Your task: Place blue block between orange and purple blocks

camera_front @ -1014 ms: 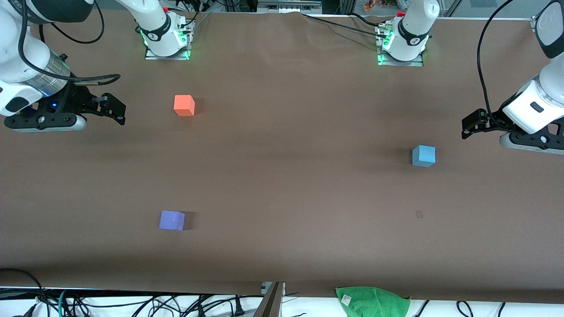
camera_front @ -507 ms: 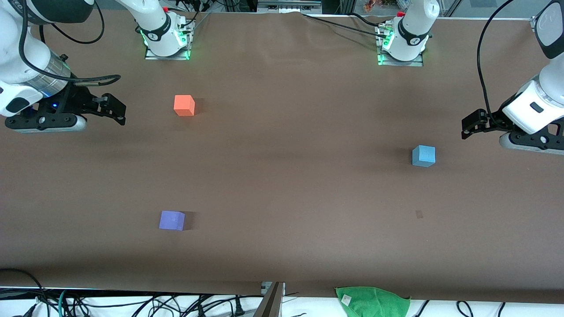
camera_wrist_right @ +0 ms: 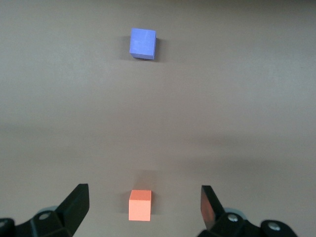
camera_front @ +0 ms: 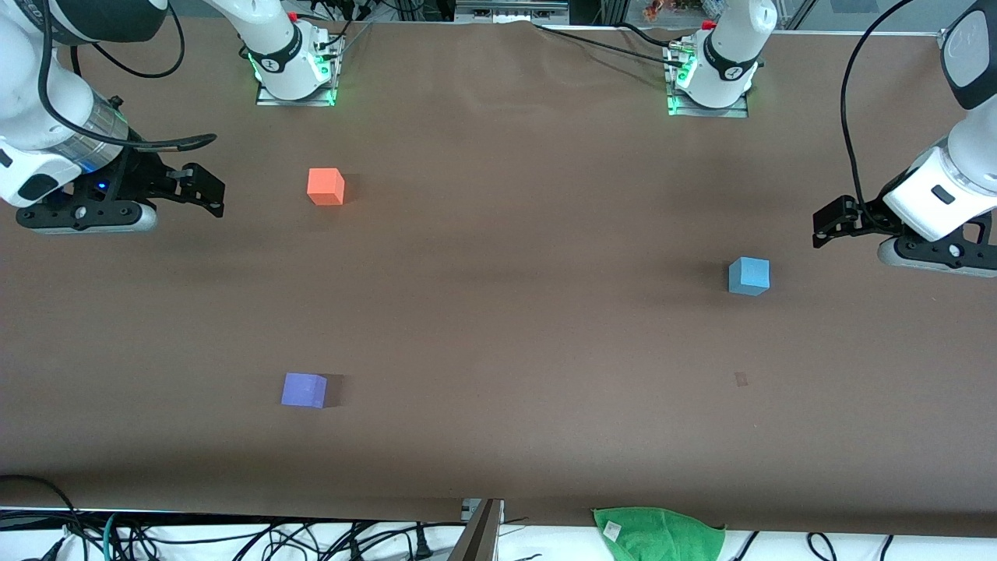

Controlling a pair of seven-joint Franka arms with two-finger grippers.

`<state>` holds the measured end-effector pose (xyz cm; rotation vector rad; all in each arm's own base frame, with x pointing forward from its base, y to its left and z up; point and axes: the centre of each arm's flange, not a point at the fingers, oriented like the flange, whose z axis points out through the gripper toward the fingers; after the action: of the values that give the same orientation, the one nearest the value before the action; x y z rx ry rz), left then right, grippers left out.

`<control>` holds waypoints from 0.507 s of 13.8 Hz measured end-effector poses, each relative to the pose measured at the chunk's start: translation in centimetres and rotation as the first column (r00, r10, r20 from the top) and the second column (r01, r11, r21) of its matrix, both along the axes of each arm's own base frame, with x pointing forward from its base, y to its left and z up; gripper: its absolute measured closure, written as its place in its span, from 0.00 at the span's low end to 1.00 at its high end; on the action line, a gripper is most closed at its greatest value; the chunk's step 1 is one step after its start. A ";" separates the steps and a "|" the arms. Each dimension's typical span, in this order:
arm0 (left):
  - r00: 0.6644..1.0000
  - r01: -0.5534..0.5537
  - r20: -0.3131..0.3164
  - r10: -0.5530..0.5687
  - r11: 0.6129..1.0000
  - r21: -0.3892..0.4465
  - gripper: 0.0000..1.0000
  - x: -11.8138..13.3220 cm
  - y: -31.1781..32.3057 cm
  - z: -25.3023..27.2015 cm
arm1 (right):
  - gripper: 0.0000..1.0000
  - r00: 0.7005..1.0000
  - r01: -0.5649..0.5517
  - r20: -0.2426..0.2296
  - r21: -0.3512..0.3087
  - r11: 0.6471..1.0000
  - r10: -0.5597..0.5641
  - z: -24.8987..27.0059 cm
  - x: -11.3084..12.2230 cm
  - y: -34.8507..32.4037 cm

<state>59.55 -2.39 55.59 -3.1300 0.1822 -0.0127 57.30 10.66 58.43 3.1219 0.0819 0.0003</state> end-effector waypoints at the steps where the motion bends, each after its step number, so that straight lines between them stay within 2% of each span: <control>1: 1.000 0.000 -0.008 0.000 1.000 0.000 0.00 0.1 0.0 -0.3 | 0.00 1.000 -0.001 -0.001 0.000 1.000 0.001 0.0 0.0 0.0; 3: 0.999 -0.001 -0.042 0.001 1.000 0.001 0.00 0.4 0.1 -1.8 | 0.00 1.000 -0.001 -0.003 0.000 1.000 0.001 0.0 0.0 0.1; 6: 0.974 -0.013 -0.226 0.014 1.000 0.007 0.00 0.4 0.9 -7.2 | 0.00 1.000 -0.001 -0.005 -0.001 1.000 0.001 -0.1 -0.1 0.1; 7: 0.963 -0.021 -0.269 0.022 1.000 0.007 0.00 0.6 1.3 -9.3 | 0.00 1.000 -0.001 -0.005 -0.001 1.000 0.001 -0.1 -0.1 0.1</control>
<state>60.20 -1.05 46.33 -3.1157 0.1488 0.4146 57.23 10.72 58.37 3.1210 0.0839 -0.0083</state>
